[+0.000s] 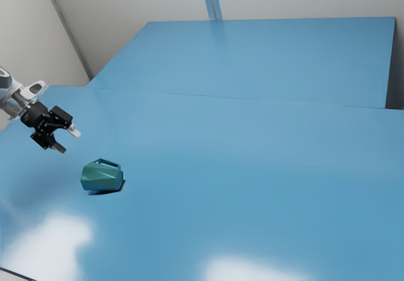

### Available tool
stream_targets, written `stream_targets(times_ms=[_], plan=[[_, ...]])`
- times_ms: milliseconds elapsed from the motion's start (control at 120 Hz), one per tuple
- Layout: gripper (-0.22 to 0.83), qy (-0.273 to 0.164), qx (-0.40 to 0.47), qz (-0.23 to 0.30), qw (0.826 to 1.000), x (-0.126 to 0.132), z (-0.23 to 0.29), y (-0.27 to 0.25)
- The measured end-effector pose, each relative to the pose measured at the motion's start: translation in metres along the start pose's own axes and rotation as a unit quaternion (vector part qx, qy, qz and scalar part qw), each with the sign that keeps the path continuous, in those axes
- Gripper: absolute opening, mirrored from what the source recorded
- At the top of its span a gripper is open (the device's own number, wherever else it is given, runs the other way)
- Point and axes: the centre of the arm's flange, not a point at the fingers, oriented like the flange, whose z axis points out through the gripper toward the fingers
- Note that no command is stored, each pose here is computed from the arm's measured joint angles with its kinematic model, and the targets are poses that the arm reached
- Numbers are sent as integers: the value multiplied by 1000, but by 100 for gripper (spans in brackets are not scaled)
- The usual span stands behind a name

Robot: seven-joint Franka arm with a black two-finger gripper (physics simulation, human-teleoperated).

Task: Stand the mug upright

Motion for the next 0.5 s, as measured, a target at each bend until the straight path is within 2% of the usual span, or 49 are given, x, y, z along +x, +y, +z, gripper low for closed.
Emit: stream_targets(times_ms=[217,500], plan=[[61,-2,-65,-21,998,-11,51,-46],[62,12,-107,-12,994,-11,87,-59]])
